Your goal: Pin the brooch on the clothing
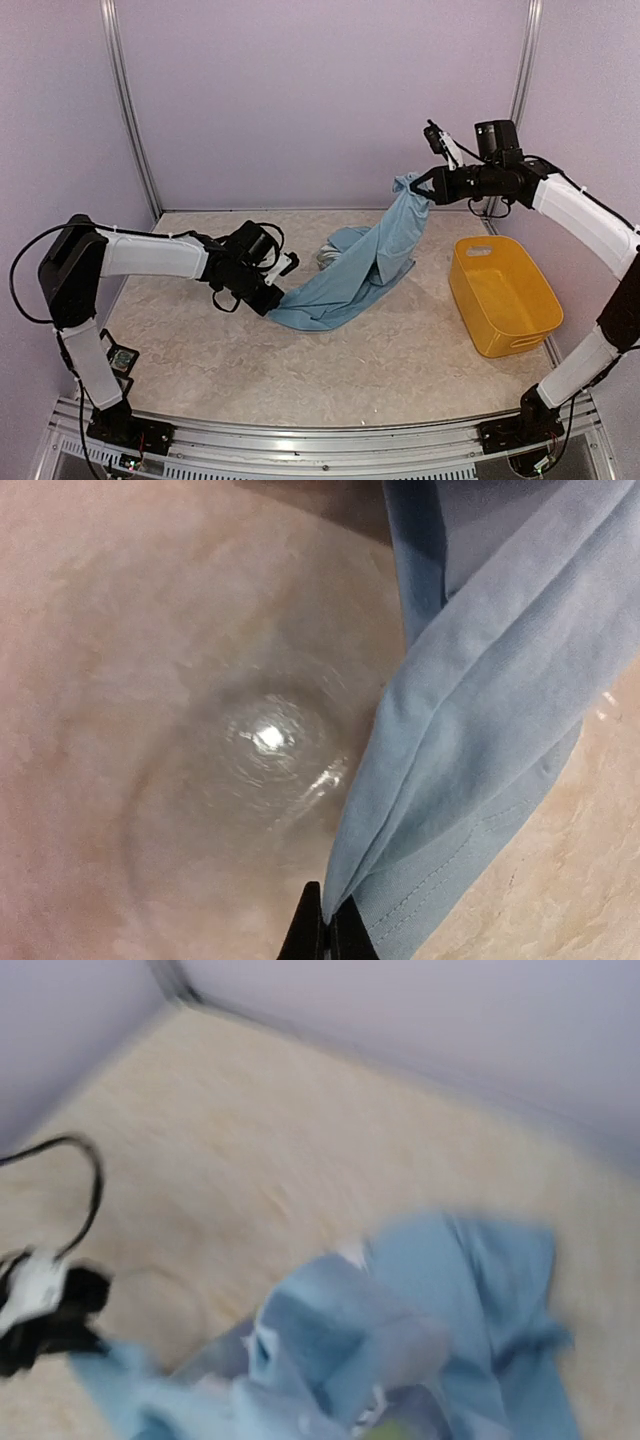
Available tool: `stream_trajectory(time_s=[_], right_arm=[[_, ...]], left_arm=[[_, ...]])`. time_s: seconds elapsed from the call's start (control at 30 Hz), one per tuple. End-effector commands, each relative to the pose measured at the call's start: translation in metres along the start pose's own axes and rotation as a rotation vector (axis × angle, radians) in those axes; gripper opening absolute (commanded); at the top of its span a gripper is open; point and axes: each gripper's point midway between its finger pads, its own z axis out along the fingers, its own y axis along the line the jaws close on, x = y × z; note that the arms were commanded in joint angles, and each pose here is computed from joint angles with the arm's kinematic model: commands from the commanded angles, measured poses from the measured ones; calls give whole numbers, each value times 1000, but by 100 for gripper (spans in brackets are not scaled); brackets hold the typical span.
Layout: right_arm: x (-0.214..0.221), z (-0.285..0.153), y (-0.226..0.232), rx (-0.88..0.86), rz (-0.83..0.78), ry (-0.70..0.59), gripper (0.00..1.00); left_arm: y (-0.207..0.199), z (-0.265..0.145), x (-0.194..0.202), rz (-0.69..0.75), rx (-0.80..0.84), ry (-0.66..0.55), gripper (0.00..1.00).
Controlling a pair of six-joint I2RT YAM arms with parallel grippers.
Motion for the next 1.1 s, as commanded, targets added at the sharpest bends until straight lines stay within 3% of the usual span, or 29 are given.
stream_trajectory(time_s=[0.0, 0.2, 0.33, 0.4, 0.5, 0.63, 0.73, 0.8, 0.93, 1.07], right_arm=[[-81, -115, 86, -173, -291, -223, 0], [-106, -230, 171, -336, -512, -406, 0], [-117, -276, 196, -335, -573, -486, 0], [-123, -285, 198, -318, -578, -510, 0], [-130, -271, 180, -242, -537, -507, 0], [-129, -202, 125, -120, -405, -399, 0], [-131, -150, 83, -39, -337, -323, 0], [-141, -120, 58, 2, -330, -305, 0], [-190, -85, 13, 91, -361, -394, 0], [-258, -98, -2, 152, -357, -583, 0]], left_arm=[[21, -161, -102, 45, -209, -357, 0], [-71, -342, -139, 308, -163, -759, 0], [-78, -435, -128, 300, -178, -971, 0], [-68, -460, -123, 268, -207, -1022, 0], [-49, -464, -118, 223, -306, -1004, 0], [-25, -431, -125, 180, -329, -921, 0], [31, -406, -134, 51, -333, -870, 0], [86, -391, -140, -51, -426, -811, 0], [162, -383, -170, -149, -627, -729, 0], [204, -414, -216, -185, -817, -785, 0]])
